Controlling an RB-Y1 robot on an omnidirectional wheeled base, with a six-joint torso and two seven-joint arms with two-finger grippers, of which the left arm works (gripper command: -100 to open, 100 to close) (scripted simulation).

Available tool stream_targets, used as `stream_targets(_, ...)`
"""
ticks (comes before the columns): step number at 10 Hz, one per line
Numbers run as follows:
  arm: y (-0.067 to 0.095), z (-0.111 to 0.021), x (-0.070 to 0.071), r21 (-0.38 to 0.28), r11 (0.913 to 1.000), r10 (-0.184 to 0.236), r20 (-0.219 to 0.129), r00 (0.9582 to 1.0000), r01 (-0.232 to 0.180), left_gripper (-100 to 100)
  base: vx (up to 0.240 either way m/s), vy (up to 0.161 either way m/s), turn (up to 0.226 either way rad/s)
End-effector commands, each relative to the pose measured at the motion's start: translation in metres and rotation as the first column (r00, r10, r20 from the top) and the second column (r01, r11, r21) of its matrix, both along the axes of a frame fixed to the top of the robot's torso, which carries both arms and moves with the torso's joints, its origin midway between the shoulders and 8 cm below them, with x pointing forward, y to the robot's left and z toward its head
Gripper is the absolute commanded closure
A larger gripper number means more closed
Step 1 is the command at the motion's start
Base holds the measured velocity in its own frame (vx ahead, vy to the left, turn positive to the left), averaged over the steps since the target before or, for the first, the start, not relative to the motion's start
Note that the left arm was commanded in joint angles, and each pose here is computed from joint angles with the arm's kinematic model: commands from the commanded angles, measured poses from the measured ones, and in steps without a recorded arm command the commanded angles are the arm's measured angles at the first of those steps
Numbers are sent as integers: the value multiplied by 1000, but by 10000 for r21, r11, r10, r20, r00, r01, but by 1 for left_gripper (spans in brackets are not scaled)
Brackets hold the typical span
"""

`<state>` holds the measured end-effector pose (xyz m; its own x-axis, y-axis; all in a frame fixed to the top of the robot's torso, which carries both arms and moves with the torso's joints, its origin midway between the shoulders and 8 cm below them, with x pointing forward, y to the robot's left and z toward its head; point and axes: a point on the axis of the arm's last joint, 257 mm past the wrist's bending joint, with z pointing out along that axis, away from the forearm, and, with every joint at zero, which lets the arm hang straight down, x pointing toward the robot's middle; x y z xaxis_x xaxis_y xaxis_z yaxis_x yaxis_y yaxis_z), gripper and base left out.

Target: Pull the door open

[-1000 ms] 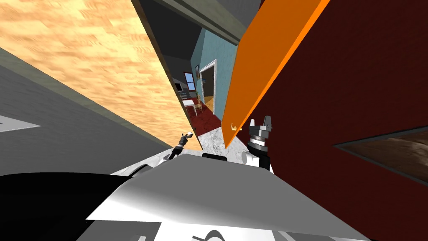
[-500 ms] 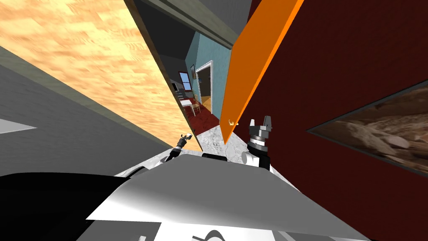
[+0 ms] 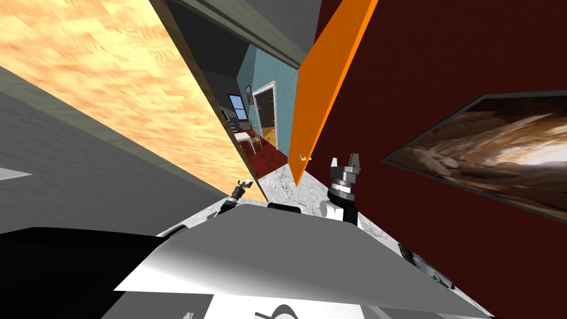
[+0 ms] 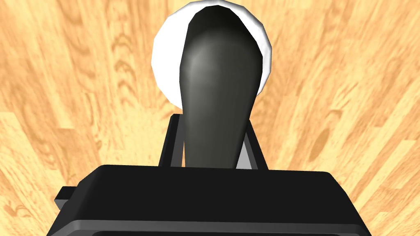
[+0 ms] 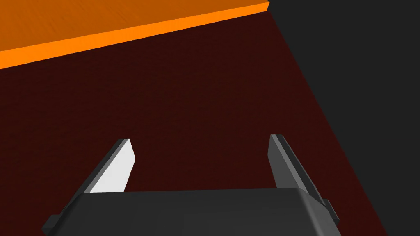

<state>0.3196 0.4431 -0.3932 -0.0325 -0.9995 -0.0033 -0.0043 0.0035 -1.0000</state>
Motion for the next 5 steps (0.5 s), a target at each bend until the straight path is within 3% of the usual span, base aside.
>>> stream_targets(1, 1, 1, -10, -21, 9999, -122, 35, 9999, 122, 100, -219, 80, -210)
stream_targets(2, 1, 2, -16, -30, 9998, -188, 38, 9998, 188, 100, -224, 72, -221)
stream_targets(3, 2, 2, -19, -33, 9998, -212, 39, 9998, 212, 100, -178, 41, -74)
stream_targets(5, -2, 0, -10, -30, 9998, -185, -10, 9998, 185, 100, -100, 14, -45)
